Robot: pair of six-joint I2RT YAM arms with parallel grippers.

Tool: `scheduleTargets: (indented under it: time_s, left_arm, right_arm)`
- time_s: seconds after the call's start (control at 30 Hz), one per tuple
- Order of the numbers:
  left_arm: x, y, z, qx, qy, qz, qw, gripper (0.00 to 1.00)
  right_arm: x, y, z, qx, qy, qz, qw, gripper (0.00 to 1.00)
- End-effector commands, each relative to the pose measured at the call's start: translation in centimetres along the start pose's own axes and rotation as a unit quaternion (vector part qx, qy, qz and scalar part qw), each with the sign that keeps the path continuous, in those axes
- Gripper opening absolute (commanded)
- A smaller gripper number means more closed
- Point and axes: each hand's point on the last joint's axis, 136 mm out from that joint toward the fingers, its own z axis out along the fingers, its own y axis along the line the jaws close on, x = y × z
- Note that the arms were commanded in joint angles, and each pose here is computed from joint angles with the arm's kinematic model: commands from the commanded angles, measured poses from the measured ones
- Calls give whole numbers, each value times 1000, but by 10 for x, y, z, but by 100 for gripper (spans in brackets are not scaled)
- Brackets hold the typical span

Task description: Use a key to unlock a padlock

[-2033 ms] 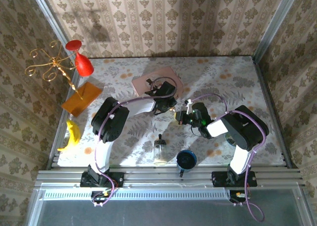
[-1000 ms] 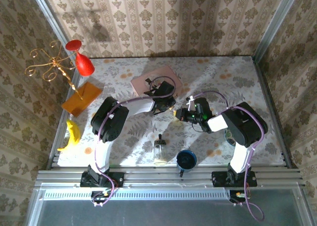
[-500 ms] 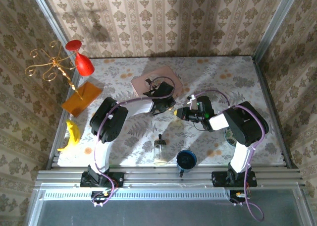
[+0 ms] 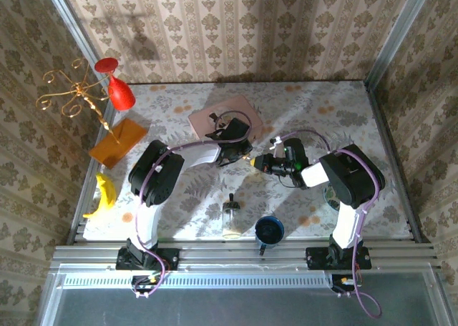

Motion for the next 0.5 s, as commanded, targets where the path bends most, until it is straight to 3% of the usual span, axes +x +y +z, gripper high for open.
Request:
scheduleTargets:
  time_s: [0.0, 0.47]
  left_arm:
    - [43, -29, -18, 50, 76, 0, 996, 0]
    - [43, -32, -17, 51, 76, -6, 996, 0]
  right_arm:
    - [-40, 38, -1, -43, -84, -63, 994, 0]
    - [-39, 49, 1, -57, -109, -41, 992, 0]
